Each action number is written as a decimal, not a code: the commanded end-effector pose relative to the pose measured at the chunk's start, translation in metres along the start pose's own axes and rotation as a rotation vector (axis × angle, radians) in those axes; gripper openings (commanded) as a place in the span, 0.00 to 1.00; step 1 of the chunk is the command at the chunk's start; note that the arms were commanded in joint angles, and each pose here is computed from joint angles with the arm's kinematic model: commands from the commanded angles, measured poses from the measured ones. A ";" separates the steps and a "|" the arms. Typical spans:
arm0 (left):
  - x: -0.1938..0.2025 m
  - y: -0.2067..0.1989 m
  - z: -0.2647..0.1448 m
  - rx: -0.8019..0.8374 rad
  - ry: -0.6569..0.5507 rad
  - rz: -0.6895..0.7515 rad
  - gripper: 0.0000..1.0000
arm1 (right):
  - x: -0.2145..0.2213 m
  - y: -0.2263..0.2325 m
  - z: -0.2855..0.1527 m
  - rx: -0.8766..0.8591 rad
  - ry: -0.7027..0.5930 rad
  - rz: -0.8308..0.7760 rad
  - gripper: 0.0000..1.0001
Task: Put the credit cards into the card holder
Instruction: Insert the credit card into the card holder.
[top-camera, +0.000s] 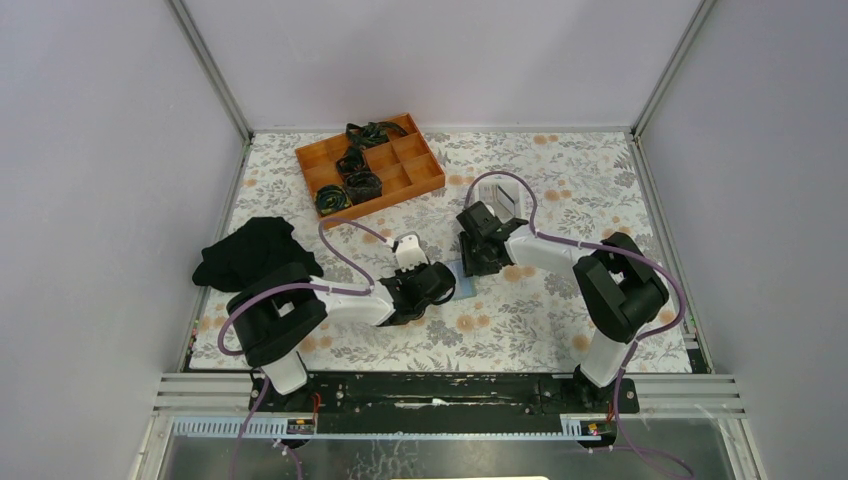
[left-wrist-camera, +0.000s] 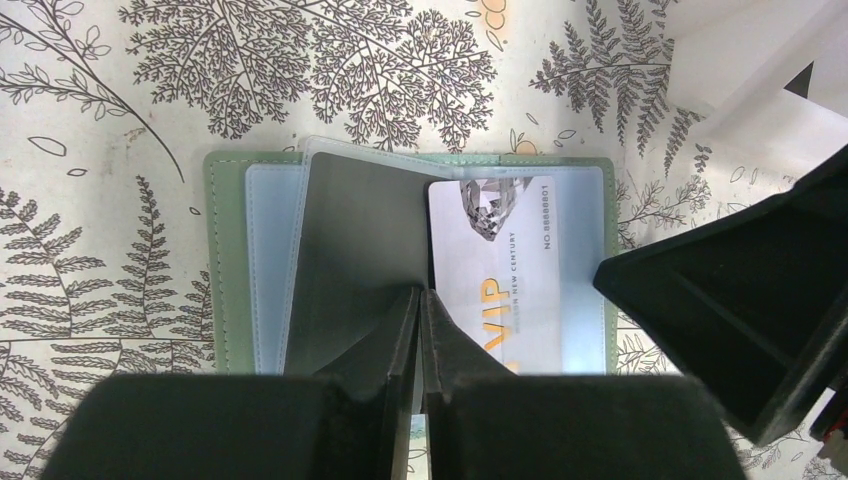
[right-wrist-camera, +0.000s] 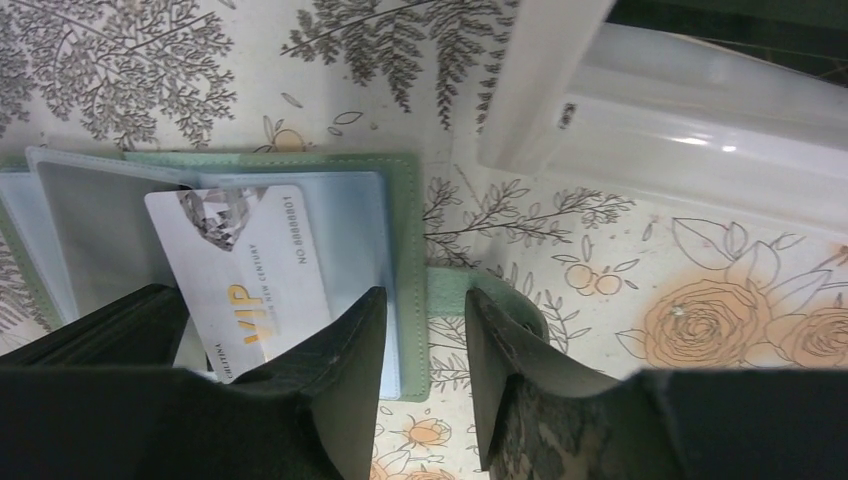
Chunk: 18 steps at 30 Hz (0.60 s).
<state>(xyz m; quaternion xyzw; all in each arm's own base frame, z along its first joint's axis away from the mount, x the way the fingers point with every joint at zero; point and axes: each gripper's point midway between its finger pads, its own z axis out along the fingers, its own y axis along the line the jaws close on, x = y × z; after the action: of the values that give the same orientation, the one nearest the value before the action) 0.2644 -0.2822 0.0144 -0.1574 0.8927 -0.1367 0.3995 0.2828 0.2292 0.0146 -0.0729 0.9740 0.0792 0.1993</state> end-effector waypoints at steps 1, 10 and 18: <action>0.025 0.044 0.004 -0.130 0.083 0.117 0.11 | 0.004 -0.031 -0.006 0.105 0.011 0.000 0.40; 0.024 0.044 0.004 -0.132 0.081 0.128 0.11 | 0.007 -0.032 0.001 0.100 0.032 0.002 0.21; 0.023 0.040 0.005 -0.125 0.080 0.132 0.12 | 0.012 -0.027 0.005 0.072 0.053 0.000 0.20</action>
<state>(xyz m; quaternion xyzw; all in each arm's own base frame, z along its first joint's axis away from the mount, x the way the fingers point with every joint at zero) 0.2655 -0.2835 0.0145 -0.1544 0.8940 -0.1332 0.3989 0.2864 0.2114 0.0116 -0.0616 0.9771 0.0574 0.1955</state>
